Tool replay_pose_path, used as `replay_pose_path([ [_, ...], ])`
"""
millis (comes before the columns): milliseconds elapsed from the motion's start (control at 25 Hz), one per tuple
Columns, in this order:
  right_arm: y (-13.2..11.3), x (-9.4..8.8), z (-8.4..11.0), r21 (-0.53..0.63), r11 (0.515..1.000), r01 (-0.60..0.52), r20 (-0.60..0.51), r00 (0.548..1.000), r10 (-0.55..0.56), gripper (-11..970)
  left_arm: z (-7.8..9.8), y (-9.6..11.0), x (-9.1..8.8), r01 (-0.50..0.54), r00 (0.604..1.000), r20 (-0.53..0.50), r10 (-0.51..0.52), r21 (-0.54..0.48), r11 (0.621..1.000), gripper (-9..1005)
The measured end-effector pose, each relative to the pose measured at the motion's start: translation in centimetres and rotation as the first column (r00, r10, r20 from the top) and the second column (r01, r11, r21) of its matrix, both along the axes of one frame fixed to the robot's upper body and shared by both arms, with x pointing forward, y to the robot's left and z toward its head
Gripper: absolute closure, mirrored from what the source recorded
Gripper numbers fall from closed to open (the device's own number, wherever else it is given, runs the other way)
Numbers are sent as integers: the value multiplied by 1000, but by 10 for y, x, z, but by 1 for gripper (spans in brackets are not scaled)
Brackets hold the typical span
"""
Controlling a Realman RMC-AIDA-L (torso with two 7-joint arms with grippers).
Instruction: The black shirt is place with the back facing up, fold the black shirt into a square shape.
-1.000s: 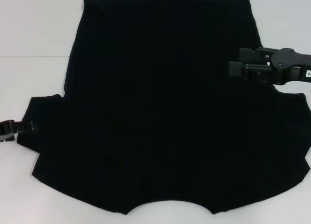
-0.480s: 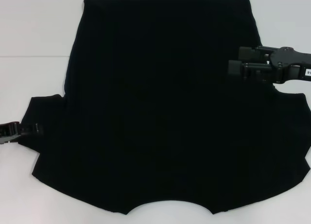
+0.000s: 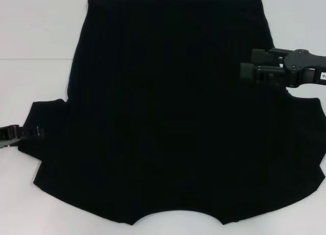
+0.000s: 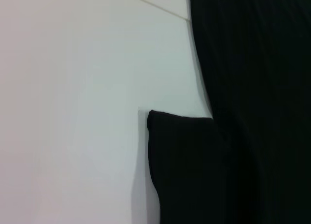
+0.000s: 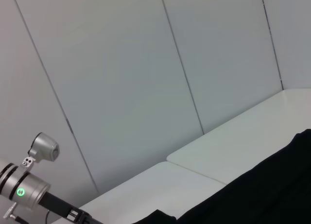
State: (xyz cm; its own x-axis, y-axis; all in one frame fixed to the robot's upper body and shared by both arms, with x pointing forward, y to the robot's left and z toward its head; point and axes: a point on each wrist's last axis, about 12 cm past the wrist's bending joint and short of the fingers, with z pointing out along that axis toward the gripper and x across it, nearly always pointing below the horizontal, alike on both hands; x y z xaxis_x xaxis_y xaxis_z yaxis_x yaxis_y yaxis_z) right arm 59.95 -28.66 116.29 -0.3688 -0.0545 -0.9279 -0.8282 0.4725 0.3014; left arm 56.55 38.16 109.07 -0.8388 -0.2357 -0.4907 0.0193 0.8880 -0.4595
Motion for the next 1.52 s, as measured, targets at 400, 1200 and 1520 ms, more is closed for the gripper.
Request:
replay_pose_path([
  [400,-1,1,1,-1,1000,10,4,1000,-10,122,13,-2,-11,99,993,-54,-102,-66,993,112],
  [1200,0,1,-1,0,1000,18,0,1000,-18,122,2,-7,-9,92,990,-105,-95,-37,995,113],
  [1520,0,2,0,-2,1000,17,5,1000,-17,120,4,-10,-4,76,990,-118,-83,-59,995,113],
])
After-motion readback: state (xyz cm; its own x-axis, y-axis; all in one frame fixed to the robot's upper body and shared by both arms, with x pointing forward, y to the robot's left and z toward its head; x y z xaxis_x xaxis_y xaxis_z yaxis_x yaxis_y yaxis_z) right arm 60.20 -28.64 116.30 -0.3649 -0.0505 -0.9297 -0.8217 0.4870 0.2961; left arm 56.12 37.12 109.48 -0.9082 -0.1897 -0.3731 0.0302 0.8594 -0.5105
